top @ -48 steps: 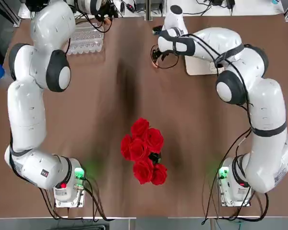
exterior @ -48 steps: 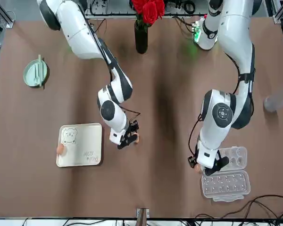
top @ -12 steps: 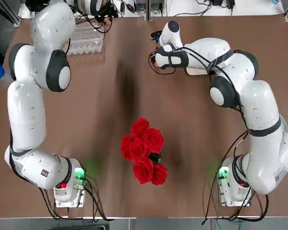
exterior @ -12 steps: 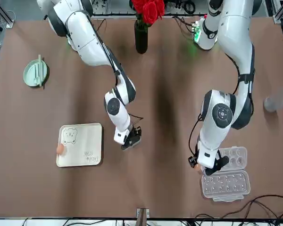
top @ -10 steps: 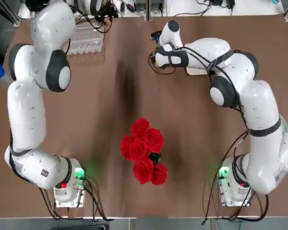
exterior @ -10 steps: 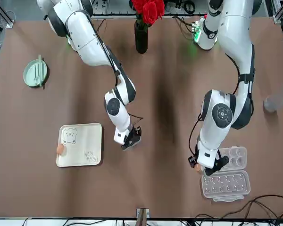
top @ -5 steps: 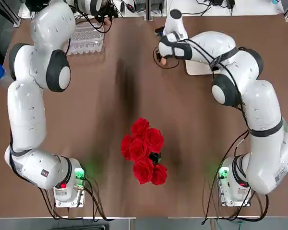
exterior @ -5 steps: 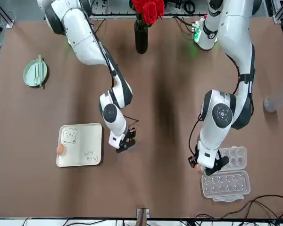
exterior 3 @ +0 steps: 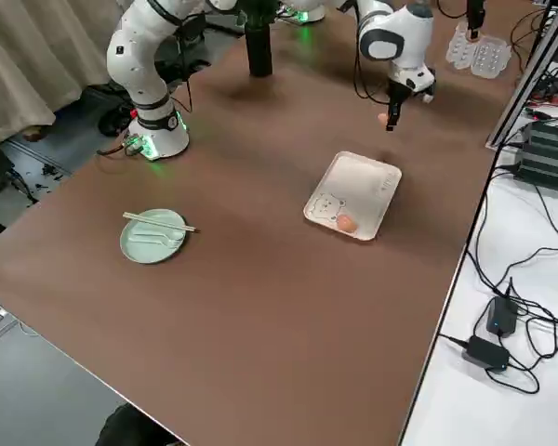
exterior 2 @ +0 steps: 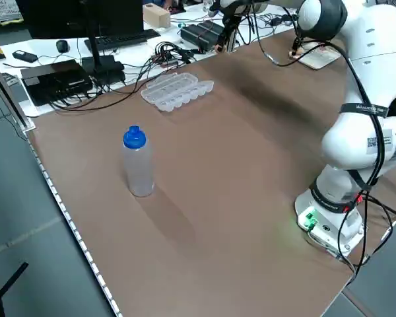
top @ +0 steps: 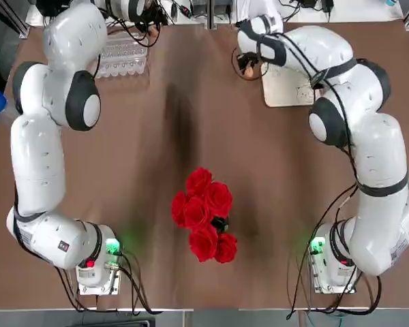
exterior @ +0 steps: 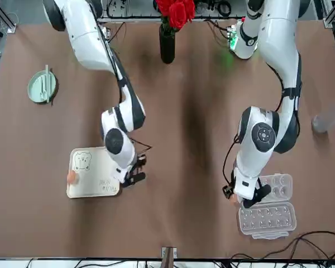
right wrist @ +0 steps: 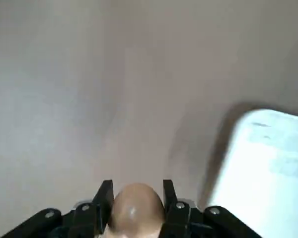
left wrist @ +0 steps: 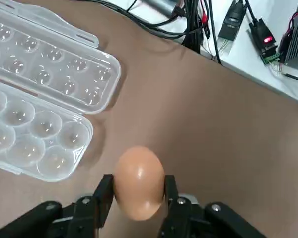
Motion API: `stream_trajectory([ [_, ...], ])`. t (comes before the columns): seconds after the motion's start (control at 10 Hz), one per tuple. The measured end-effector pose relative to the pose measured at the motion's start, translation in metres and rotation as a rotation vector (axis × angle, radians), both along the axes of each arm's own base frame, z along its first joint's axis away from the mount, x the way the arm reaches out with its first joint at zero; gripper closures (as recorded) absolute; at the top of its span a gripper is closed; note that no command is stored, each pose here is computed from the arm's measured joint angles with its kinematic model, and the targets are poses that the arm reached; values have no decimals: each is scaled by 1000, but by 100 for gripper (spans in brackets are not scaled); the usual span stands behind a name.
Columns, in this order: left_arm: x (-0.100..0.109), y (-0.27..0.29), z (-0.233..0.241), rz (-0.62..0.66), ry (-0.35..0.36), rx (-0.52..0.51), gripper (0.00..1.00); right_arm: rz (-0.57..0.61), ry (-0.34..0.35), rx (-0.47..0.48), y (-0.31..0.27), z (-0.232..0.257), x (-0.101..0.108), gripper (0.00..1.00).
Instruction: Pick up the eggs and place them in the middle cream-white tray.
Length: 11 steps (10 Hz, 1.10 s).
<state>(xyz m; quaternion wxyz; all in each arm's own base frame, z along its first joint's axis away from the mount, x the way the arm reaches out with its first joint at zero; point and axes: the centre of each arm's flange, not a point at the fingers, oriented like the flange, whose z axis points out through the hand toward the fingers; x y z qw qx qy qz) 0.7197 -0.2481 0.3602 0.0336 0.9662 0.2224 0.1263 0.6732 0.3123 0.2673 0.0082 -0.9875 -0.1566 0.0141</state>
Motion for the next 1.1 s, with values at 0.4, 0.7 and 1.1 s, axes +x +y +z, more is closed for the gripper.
stream_trajectory([
  [0.4,-35,-86,-19,36,18,-37,54,19,52,2,-115,17,26,54],
  [0.7,-90,-201,-81,47,-48,-132,54,67,43,11,-202,4,38,54],
  [1.1,-128,-256,-132,23,-81,-188,54,92,-13,4,-245,-28,34,54],
])
